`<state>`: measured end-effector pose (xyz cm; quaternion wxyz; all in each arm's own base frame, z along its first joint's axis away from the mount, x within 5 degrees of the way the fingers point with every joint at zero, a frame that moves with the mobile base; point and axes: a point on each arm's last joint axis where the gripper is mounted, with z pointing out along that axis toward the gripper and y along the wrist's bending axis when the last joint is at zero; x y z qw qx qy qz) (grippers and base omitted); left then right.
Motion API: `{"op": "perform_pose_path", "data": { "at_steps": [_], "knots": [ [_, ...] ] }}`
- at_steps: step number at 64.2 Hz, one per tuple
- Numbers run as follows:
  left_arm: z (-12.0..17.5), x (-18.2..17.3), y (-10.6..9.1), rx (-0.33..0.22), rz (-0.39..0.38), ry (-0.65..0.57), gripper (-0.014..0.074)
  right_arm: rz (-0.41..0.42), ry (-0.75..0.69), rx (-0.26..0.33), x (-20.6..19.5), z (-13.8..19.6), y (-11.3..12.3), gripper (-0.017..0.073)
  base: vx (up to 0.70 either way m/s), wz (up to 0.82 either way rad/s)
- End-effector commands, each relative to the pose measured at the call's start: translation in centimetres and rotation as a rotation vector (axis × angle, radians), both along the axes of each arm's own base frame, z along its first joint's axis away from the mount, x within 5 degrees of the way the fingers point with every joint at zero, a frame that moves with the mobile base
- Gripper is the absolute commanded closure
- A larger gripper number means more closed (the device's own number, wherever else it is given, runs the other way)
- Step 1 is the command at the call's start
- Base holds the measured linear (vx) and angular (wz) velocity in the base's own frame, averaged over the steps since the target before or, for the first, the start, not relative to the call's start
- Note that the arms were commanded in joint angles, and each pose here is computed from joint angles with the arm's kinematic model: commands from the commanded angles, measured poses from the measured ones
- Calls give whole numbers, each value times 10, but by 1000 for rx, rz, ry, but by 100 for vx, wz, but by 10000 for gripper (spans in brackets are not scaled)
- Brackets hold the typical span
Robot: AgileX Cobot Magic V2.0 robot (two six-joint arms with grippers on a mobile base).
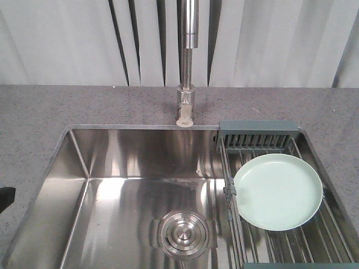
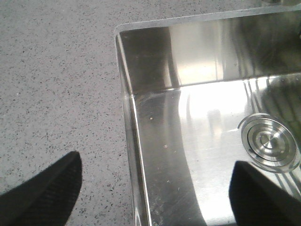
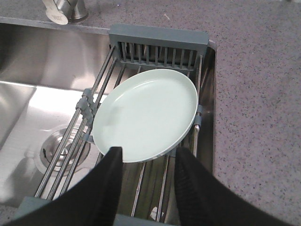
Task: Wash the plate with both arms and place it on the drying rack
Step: 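Lift the right gripper away from the plate on the rack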
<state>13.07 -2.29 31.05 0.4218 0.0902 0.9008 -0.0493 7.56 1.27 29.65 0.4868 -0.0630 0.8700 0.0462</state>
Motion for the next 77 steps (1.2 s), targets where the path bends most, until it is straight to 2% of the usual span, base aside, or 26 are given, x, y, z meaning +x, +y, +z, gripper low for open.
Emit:
{"op": "perform_pose_path", "data": {
  "at_steps": [1,77],
  "knots": [
    [14,4,0,-27,12,-90,1,2,-83,9,-3,5,-1,282,0,0],
    [14,4,0,-27,12,-90,1,6,-81,-3,-4,4,-1,282,0,0]
  ]
}}
